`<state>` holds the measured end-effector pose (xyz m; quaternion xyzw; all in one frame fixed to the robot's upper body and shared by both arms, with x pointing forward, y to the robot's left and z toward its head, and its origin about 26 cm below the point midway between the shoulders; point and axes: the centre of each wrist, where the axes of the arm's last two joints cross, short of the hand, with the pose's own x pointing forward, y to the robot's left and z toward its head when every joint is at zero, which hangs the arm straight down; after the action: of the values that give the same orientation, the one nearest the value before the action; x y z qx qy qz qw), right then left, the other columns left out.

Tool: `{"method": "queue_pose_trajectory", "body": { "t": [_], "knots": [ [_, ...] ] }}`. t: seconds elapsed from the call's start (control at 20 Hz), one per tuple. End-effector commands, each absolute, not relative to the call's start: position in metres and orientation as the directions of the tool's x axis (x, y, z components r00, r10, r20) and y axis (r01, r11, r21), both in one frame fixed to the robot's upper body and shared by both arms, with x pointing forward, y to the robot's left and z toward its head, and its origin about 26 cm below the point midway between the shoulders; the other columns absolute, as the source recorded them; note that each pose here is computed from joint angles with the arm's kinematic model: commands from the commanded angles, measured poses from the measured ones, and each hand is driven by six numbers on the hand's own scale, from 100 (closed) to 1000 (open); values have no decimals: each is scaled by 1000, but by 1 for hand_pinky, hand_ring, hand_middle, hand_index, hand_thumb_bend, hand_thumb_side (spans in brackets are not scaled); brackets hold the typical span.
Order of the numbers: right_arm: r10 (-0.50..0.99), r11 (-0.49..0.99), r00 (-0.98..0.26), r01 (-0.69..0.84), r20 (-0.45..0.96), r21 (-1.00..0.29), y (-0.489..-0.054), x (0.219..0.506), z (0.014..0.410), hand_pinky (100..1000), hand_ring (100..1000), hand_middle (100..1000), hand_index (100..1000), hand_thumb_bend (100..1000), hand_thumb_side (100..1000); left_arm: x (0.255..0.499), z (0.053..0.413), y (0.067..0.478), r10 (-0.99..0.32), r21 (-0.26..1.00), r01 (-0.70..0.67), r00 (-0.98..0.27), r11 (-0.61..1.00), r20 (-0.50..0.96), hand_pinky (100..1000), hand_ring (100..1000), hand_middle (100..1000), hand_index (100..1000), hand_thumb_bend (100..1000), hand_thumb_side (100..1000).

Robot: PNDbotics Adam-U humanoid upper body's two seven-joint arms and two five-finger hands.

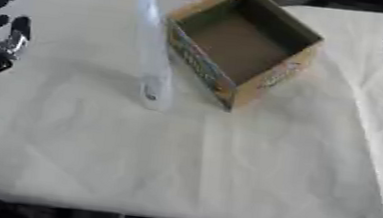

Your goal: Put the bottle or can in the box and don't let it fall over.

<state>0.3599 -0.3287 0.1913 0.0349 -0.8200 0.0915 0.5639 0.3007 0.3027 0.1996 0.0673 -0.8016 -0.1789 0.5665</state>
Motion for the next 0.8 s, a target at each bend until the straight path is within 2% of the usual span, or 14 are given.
{"method": "queue_pose_trajectory", "body": {
  "t": [0.05, 0.3, 0.35, 0.4, 0.45, 0.5, 0.55, 0.6, 0.8],
  "knots": [
    [50, 978, -396, -167, 917, -126, -327, 359, 205, 893, 1000, 989, 799, 100, 627, 304, 208, 300, -331, 399, 142, -352, 906, 876, 1000, 1000, 838, 907, 202, 100],
    [47, 978, -396, -169, 917, -123, -327, 359, 205, 891, 1000, 986, 796, 100, 625, 310, 208, 292, -326, 406, 215, -327, 888, 887, 1000, 1000, 857, 923, 271, 100],
    [46, 978, -396, -169, 917, -122, -327, 359, 205, 891, 1000, 985, 795, 100, 625, 311, 208, 291, -329, 410, 226, -324, 884, 887, 1000, 1000, 874, 935, 317, 145],
    [45, 978, -396, -170, 917, -121, -327, 359, 206, 891, 1000, 984, 794, 100, 624, 312, 209, 289, -337, 420, 237, -324, 876, 884, 1000, 1000, 889, 950, 353, 241],
    [44, 978, -396, -171, 917, -121, -326, 359, 206, 891, 1000, 984, 794, 100, 624, 312, 209, 288, -350, 438, 247, -328, 864, 877, 1000, 1000, 894, 954, 363, 280],
    [44, 978, -396, -172, 917, -121, -326, 359, 206, 890, 1000, 982, 792, 100, 623, 312, 210, 287, -366, 456, 253, -333, 853, 869, 1000, 1000, 913, 968, 381, 416],
    [43, 978, -397, -173, 917, -121, -326, 360, 206, 890, 1000, 982, 792, 100, 623, 312, 210, 287, -383, 475, 255, -338, 842, 860, 1000, 1000, 913, 968, 381, 416],
    [42, 977, -396, -174, 917, -120, -326, 360, 206, 889, 1000, 980, 790, 100, 623, 313, 210, 287, -397, 491, 256, -341, 833, 852, 1000, 1000, 920, 972, 377, 471],
    [38, 978, -389, -175, 920, -115, -326, 360, 205, 887, 1000, 973, 784, 100, 623, 314, 210, 287, -427, 522, 263, -342, 812, 837, 1000, 1000, 924, 973, 376, 491]
  ]
}}
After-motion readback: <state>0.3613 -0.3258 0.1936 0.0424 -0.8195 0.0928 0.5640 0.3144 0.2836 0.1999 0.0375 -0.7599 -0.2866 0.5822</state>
